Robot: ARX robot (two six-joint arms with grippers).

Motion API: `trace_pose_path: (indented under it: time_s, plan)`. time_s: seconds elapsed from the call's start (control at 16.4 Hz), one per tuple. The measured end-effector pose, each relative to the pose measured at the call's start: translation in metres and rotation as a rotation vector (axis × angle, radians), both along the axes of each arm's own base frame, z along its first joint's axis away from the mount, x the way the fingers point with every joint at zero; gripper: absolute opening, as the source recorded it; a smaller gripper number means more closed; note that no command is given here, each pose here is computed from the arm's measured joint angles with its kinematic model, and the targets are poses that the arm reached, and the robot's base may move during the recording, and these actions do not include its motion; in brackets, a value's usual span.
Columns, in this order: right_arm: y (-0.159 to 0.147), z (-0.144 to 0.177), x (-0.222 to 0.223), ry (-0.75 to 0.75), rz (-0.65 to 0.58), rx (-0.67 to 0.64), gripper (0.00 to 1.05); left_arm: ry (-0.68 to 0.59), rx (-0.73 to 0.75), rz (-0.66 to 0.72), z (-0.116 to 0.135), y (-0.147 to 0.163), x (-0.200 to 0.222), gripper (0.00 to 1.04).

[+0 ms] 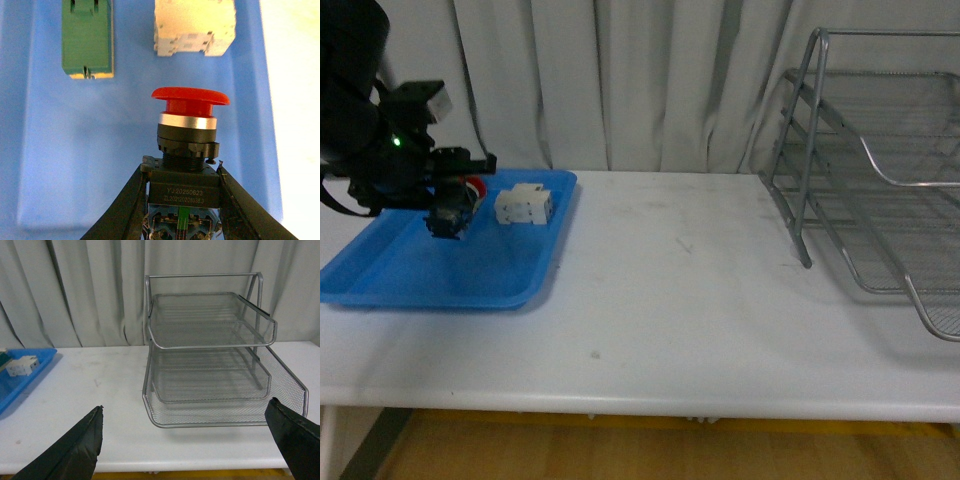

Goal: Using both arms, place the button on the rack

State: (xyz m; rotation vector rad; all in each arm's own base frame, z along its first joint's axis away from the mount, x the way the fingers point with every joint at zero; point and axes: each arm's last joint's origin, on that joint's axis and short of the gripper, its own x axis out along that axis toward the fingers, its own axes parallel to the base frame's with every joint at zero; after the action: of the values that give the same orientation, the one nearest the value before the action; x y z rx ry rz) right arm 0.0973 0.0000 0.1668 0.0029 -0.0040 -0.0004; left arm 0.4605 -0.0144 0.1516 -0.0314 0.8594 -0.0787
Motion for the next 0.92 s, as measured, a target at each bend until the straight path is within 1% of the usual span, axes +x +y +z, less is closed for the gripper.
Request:
trace_pose_path:
  time_s: [0.18, 0.31, 0.43, 0.61, 0.73, 0.92]
  plan:
    - [0.0, 0.0, 0.0, 0.0, 0.0, 0.0, 0.98, -0.066, -0.057, -0.012, 0.029, 0.007, -0.023, 0.34]
    - [0.0, 0.0, 0.0, 0.0, 0.0, 0.0, 0.98, -0.093, -0.098, -0.006, 0.045, 0.016, -0.049, 0.34]
    - [0.0, 0.0, 0.0, 0.0, 0.0, 0.0, 0.98, -0.15, -0.12, 0.003, 0.062, 0.028, -0.08, 0.34]
    - [0.0, 0.0, 0.0, 0.0, 0.0, 0.0, 0.98, -0.204, -0.135, 0.005, 0.074, 0.037, -0.119, 0.34]
    - [0.0, 0.0, 0.0, 0.0, 0.0, 0.0, 0.98, -0.218, -0.133, 0.001, 0.07, 0.04, -0.136, 0.34]
    - [0.0, 0.0, 0.0, 0.0, 0.0, 0.0, 0.98, -0.151, -0.126, -0.002, 0.038, 0.047, -0.156, 0.34]
